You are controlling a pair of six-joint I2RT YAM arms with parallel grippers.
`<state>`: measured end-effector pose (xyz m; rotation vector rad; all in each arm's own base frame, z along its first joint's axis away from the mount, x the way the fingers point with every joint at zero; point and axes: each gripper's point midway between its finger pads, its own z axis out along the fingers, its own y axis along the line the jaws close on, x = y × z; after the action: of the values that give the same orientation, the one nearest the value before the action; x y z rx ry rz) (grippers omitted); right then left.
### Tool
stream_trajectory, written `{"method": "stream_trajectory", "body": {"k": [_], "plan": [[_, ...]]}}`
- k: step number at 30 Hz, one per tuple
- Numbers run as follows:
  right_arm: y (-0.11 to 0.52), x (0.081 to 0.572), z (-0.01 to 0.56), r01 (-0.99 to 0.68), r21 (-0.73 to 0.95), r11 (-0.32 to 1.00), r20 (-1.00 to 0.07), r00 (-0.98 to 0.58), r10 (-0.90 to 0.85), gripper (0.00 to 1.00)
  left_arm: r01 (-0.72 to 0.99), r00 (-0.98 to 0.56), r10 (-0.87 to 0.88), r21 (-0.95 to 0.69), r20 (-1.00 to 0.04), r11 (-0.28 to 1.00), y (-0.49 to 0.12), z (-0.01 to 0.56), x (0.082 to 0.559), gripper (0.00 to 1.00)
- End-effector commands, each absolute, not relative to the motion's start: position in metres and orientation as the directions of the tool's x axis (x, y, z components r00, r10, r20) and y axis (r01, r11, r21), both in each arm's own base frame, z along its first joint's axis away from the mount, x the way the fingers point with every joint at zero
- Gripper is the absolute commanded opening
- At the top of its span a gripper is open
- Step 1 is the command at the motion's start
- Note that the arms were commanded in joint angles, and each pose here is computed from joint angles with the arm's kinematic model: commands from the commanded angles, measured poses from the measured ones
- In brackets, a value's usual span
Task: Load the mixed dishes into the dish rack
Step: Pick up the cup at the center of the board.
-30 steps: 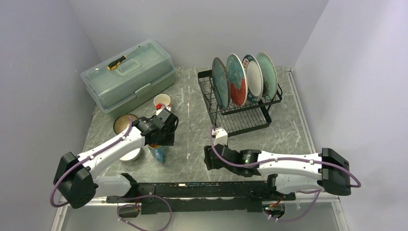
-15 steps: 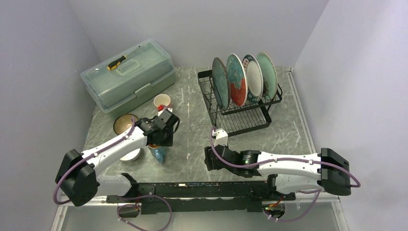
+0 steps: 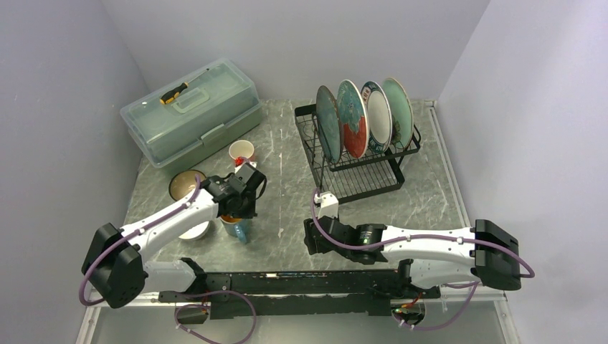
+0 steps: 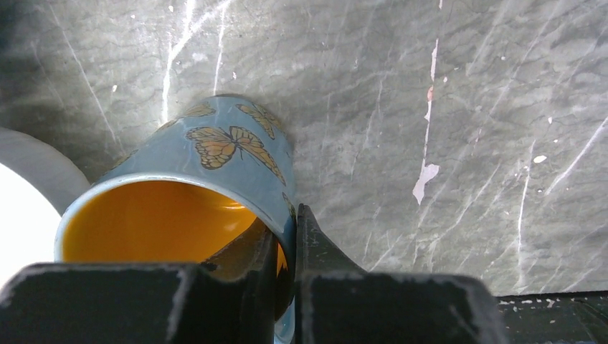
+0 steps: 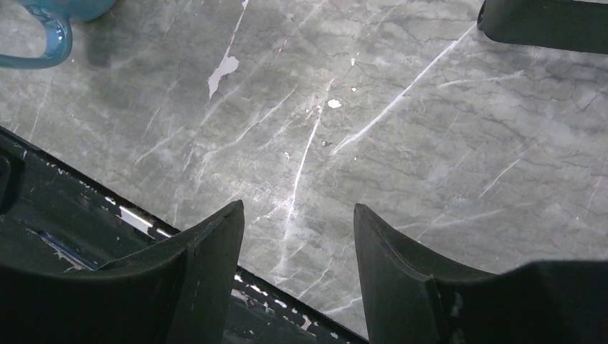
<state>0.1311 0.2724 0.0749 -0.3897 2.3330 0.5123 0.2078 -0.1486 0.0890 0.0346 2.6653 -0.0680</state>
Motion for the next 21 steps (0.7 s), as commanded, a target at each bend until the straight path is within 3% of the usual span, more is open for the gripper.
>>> {"method": "stream_trajectory", "body": {"k": [1,11,21], "plan": [[0.281,0.131,0.086,-0.416,0.295,0.86,-0.709,-0.699,-0.095,0.6,0.049,-0.871,-0.01,-0.107,-0.491,0.993,-0.157,0.106,0.21,0.0],[0.28,0.13,0.092,-0.41,0.318,0.855,-0.709,-0.702,-0.073,0.61,0.098,-0.843,-0.05,-0.245,-0.536,0.964,-0.172,0.142,0.205,0.0],[0.282,0.122,0.127,-0.47,0.42,0.777,-0.733,-0.68,-0.015,0.72,0.201,-0.795,-0.11,-0.43,-0.596,0.88,-0.191,0.2,0.192,0.0]]}}
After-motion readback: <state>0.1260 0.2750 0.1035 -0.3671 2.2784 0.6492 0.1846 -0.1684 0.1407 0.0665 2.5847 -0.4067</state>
